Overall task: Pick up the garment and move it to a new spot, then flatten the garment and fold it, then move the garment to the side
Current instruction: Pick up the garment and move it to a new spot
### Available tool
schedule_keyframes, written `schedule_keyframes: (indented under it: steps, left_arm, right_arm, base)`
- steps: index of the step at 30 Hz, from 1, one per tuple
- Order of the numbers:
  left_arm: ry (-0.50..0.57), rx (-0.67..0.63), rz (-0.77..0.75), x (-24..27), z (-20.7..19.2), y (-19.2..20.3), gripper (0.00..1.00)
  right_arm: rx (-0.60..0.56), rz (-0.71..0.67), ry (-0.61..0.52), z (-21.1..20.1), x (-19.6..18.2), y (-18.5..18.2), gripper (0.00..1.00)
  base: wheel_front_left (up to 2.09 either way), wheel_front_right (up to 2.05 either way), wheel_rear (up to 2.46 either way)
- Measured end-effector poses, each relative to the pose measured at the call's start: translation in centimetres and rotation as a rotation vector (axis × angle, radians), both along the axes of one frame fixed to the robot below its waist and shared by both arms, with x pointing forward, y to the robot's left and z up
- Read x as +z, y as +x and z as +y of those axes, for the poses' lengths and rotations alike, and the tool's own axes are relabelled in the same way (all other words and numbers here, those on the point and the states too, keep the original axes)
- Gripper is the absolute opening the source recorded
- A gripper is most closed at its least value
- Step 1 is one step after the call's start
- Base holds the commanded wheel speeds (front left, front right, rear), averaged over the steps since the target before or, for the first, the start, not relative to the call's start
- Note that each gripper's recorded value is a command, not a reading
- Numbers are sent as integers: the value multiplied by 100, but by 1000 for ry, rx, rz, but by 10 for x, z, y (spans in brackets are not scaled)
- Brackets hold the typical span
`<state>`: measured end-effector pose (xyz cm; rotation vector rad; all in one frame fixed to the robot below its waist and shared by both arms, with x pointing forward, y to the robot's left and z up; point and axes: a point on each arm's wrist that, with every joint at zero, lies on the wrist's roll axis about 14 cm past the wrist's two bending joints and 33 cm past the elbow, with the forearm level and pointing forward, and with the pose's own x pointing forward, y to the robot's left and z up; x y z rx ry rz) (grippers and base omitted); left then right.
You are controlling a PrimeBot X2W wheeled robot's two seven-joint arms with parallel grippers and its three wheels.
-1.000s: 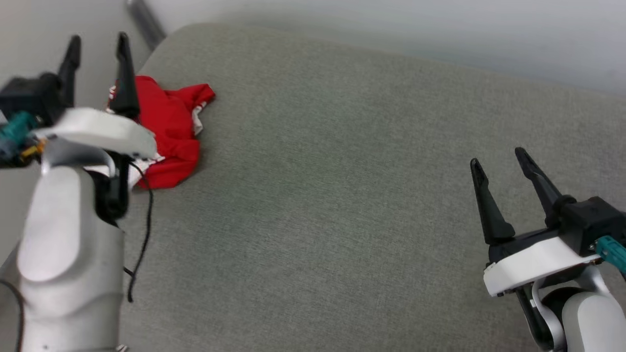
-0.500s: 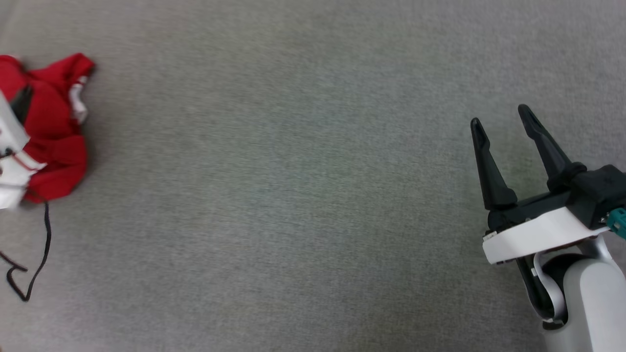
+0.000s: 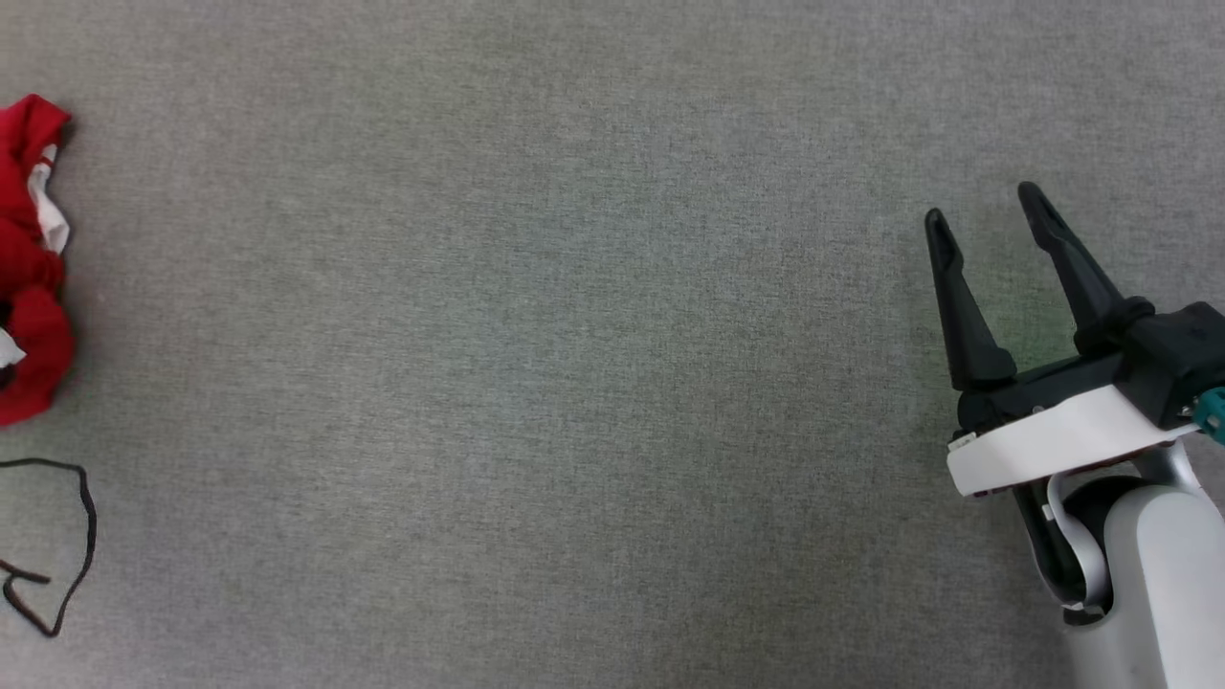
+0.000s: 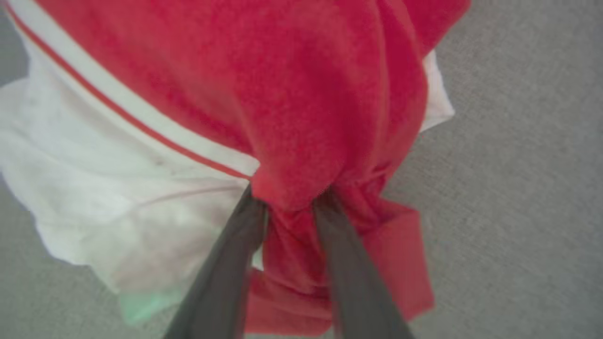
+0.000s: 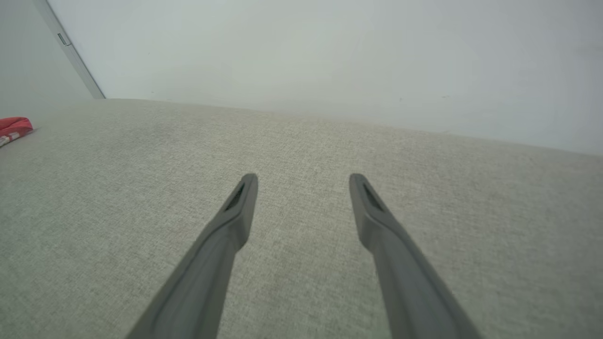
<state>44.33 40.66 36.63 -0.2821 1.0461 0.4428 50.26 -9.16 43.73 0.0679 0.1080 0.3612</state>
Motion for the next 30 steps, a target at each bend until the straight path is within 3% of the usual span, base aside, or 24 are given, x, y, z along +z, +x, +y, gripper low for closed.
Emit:
schedule_keyframes:
  steps: [6,14,22,25,30]
  left_arm:
    - [146,-42,-227,46,8,17,0]
    - [372,-92,-555,149,22,34,0]
    - [549,-182,-912,263,-2,38,0]
    - [567,-213,-1039,295,-24,38,0]
    - [505,-290,-1201,325,-80,46,0]
  right_arm:
    - [19,-38,0,8,22,-4,100]
    - [22,-89,16,14,57,-24,100]
    - [-18,-137,33,5,89,-55,100]
    - [-39,-158,35,-1,101,-67,100]
    - [-90,-177,30,-19,113,-89,100]
  base:
    - [0,0,0]
    - [0,0,0]
    - [0,0,0]
    - [0,0,0]
    - [0,0,0]
